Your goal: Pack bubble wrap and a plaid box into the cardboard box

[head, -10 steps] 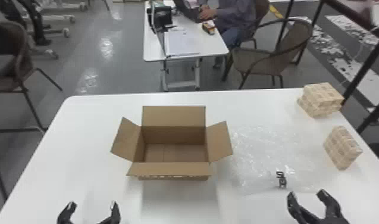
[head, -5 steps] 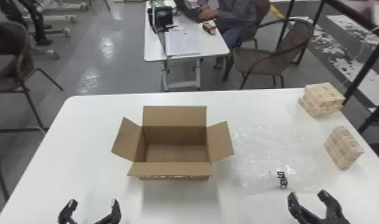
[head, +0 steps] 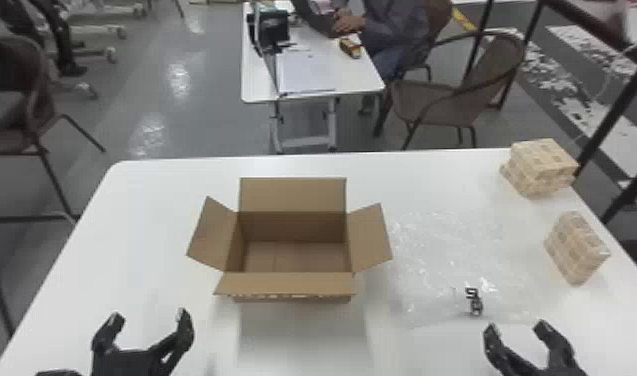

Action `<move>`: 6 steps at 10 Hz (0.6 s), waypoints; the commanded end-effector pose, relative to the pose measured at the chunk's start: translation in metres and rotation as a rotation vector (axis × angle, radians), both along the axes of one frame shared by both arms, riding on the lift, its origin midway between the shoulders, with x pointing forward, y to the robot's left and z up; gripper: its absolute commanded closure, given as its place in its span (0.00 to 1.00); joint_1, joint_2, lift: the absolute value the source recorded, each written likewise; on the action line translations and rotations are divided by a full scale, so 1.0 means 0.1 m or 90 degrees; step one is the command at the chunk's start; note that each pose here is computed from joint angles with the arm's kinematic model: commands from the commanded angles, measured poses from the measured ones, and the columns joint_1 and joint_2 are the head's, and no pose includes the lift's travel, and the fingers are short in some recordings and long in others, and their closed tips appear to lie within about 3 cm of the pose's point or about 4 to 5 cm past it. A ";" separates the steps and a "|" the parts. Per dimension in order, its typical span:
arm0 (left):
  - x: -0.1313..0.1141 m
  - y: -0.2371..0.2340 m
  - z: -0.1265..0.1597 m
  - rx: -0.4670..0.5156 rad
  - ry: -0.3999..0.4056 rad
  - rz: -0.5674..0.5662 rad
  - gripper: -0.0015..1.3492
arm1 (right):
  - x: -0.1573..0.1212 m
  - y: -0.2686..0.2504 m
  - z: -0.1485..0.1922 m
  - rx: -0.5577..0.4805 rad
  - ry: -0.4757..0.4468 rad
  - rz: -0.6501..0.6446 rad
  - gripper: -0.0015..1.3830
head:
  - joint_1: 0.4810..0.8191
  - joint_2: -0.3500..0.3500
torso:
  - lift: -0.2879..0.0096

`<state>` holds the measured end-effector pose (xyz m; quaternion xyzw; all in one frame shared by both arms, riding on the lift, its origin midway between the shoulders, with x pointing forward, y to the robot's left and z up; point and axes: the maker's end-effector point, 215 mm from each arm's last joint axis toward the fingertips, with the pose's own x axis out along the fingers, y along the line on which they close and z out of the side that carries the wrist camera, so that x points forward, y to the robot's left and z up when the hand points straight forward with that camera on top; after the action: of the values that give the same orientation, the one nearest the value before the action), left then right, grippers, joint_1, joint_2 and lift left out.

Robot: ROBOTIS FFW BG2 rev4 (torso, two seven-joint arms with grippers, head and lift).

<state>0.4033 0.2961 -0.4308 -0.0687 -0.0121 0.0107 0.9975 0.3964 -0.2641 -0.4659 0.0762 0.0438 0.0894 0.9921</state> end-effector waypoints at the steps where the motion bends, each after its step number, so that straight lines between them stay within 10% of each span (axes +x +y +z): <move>1: 0.10 0.14 0.14 0.003 0.012 0.007 0.08 | 0.00 -0.01 -0.02 0.000 0.004 0.002 0.27 | 0.63 0.56 | 0.73; 6: 0.70 0.00 0.37 -0.111 0.071 -0.143 0.15 | 0.02 0.00 -0.04 0.002 0.009 0.008 0.27 | 0.63 0.59 | 0.73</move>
<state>0.4665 0.2982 -0.3931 -0.1438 0.0434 -0.0928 0.9843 0.3975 -0.2636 -0.4695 0.0781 0.0505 0.0946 0.9912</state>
